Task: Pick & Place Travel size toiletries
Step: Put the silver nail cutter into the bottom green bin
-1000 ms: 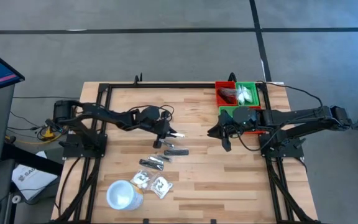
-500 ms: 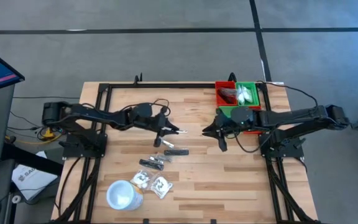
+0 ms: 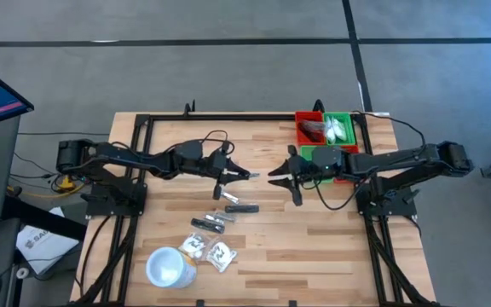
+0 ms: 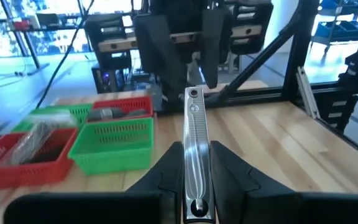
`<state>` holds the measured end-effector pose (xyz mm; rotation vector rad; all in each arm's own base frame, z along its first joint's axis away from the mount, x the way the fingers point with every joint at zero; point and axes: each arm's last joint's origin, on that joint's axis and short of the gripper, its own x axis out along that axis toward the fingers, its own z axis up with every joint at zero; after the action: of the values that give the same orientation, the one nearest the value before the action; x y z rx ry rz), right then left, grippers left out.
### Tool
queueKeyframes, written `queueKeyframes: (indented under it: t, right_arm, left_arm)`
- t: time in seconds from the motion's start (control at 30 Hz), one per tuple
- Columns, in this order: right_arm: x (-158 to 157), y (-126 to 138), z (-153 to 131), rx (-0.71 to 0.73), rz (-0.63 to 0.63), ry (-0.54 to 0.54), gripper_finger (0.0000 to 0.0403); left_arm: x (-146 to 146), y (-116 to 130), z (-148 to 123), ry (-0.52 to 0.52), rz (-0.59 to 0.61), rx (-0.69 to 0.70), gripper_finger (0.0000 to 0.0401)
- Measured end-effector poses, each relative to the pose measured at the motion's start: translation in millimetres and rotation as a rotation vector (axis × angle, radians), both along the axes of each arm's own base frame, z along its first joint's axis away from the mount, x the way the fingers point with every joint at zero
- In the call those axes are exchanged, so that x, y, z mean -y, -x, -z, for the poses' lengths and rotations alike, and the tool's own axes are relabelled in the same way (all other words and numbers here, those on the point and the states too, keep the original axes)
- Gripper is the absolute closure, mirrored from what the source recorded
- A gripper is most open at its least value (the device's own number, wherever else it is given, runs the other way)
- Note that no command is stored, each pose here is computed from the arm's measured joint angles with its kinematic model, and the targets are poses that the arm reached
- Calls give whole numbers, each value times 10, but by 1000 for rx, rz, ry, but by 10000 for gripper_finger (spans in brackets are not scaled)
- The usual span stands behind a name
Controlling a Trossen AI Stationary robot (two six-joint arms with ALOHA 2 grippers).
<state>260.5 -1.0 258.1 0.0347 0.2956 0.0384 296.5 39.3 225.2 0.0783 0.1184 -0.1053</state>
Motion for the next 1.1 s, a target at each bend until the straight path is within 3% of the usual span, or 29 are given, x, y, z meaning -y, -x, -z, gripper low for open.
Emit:
queueKeyframes:
  t: [0.57,1.1]
  right_arm:
    - [-1,-30,-134,143,-9,37,214]
    - [-1,-35,-175,187,-12,58,214]
  left_arm:
    - [144,-44,-142,-9,22,174,357]
    - [162,-282,-11,26,6,284,357]
